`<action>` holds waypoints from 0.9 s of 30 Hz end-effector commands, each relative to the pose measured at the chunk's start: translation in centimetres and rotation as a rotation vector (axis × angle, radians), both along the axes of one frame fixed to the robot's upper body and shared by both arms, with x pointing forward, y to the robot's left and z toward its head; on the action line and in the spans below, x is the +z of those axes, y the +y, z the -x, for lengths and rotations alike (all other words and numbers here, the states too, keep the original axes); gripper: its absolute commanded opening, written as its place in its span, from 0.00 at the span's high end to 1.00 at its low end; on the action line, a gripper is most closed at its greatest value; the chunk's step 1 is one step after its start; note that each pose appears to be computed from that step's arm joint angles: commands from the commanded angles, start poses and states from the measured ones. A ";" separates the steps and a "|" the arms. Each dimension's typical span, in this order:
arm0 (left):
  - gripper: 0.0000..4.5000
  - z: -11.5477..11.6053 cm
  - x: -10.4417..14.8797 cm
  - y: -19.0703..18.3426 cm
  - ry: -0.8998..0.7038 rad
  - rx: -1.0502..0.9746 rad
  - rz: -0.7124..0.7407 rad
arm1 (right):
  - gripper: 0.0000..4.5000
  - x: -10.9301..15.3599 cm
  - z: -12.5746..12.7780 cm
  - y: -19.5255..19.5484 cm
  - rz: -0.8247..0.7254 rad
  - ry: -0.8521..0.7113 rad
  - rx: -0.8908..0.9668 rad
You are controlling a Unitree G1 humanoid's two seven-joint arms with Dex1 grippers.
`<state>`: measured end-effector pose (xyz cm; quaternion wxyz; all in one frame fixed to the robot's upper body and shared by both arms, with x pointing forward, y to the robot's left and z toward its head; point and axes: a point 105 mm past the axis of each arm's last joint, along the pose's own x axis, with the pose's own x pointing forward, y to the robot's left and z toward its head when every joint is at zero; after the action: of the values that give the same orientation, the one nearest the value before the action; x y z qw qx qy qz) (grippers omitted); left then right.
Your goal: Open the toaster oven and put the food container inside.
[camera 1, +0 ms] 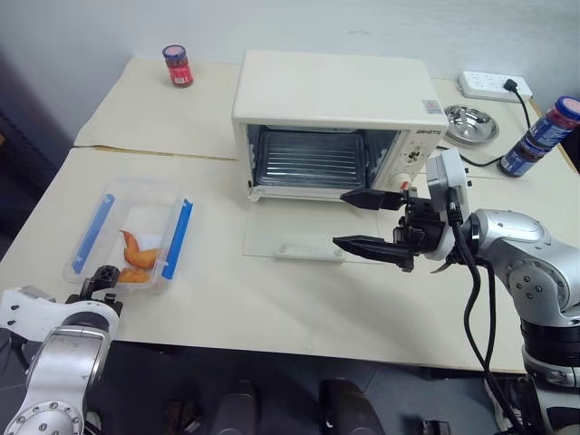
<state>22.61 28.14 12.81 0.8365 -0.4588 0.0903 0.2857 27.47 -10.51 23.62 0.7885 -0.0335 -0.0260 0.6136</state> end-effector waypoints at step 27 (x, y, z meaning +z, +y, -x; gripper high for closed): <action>0.90 -6.2 9.2 0.7 -0.161 -0.794 -0.592 | 0.00 1.0 0.4 -1.0 -0.015 -0.035 -0.055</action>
<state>28.96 29.75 20.65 0.9767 -0.1775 0.1183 -0.0257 27.74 -11.09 23.39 0.8041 -0.0262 -0.0221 0.5935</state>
